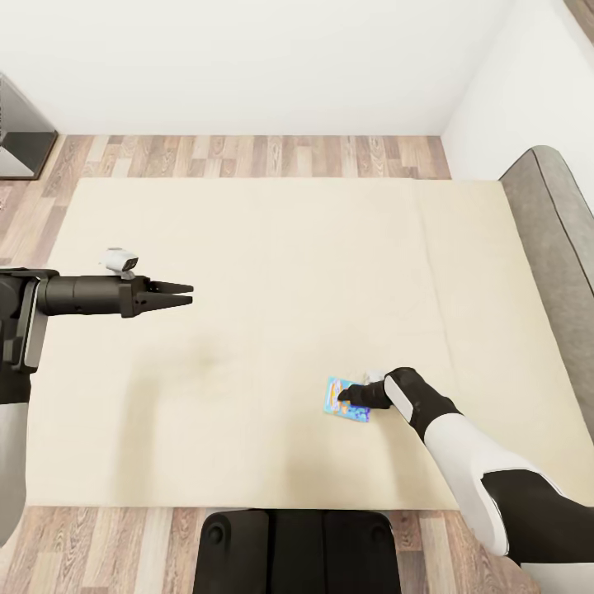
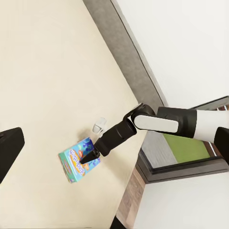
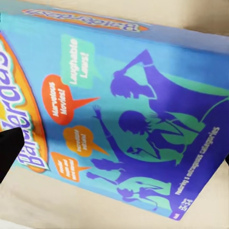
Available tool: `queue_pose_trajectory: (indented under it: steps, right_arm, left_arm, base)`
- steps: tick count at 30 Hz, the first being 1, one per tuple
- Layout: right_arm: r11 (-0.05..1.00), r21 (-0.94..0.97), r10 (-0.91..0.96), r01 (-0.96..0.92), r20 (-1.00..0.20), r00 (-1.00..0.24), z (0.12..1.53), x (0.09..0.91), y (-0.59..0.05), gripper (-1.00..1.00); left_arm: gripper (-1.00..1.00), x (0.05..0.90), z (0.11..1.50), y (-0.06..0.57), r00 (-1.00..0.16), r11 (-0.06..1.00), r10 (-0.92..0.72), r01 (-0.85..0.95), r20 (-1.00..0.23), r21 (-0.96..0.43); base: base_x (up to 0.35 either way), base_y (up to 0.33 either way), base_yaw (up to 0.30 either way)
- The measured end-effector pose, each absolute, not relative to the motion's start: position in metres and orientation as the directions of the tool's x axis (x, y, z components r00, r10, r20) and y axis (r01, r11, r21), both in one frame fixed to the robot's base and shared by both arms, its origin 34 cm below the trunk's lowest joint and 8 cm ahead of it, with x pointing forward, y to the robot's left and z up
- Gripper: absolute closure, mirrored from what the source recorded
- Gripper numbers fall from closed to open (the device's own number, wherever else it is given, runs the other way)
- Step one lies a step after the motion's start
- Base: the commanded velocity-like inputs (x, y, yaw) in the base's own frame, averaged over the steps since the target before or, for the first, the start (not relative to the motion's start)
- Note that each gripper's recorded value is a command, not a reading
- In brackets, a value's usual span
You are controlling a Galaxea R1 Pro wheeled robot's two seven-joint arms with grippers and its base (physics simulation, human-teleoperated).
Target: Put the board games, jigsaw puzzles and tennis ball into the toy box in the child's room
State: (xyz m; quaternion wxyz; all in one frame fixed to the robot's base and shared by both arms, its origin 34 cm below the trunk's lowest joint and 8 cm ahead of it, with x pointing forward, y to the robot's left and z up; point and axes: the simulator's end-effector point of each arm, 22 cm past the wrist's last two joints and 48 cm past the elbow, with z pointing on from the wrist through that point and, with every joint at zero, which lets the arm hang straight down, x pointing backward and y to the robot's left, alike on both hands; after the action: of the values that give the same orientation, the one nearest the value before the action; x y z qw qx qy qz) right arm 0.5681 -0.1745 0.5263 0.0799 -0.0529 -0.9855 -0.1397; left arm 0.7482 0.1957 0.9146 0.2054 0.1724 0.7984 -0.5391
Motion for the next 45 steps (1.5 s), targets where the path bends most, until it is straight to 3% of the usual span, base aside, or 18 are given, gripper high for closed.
queue_pose_trajectory:
  steps: [45]
  right_arm:
    - [0.955, 0.267, 0.082, 0.126, 0.172, -0.982, 0.526, 0.568, -0.175, -1.00]
  left_arm:
    - [-1.00, 0.748, 0.915, 0.195, -0.856, 0.358, 0.054, 0.497, -0.514, -0.790]
  base:
    - [0.000, 0.032, 0.000]
